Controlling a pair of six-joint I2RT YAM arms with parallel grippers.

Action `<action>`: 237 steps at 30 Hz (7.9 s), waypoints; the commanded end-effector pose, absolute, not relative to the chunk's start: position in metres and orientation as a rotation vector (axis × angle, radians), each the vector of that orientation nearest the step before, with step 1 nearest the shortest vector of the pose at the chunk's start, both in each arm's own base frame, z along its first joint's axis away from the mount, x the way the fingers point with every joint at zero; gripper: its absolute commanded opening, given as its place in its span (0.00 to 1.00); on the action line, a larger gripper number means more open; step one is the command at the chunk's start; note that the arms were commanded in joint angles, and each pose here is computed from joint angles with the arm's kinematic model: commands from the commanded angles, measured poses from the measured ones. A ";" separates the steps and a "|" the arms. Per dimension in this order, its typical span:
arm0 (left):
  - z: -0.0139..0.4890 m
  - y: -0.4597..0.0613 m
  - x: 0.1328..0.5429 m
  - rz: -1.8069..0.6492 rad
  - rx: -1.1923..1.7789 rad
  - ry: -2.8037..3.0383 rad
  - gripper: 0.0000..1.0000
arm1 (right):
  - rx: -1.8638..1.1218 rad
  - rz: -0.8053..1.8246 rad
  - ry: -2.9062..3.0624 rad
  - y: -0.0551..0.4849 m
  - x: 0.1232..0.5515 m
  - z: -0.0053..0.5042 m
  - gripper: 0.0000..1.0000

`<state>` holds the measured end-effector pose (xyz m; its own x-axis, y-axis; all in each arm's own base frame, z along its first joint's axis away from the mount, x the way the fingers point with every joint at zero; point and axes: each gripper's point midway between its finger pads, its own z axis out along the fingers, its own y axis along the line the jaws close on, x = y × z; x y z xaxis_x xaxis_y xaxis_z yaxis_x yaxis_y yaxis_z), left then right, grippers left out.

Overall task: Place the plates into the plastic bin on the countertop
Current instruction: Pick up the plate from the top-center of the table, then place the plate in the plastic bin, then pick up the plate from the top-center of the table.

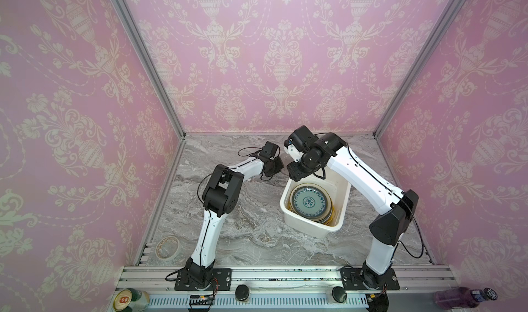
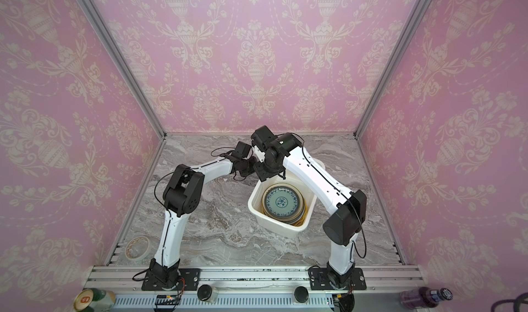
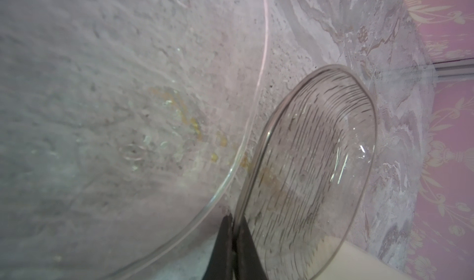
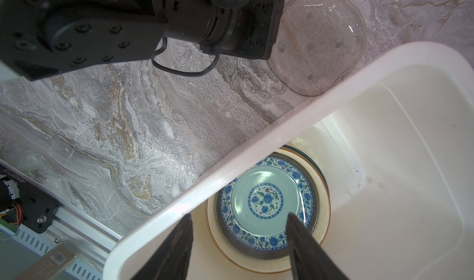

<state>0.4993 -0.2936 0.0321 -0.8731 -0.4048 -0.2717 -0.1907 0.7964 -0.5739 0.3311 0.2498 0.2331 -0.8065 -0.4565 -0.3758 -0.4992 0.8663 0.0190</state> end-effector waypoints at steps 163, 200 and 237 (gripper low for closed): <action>0.298 -0.310 0.178 -0.592 1.636 1.681 0.99 | 0.600 0.193 2.858 0.128 0.262 0.114 0.20; 0.299 -0.210 0.327 -0.446 0.231 2.333 0.91 | 0.033 0.603 2.281 0.162 0.301 0.306 0.73; 0.104 -0.160 0.518 -0.475 -0.158 2.843 0.73 | -1.490 0.229 2.075 0.313 0.198 0.288 0.75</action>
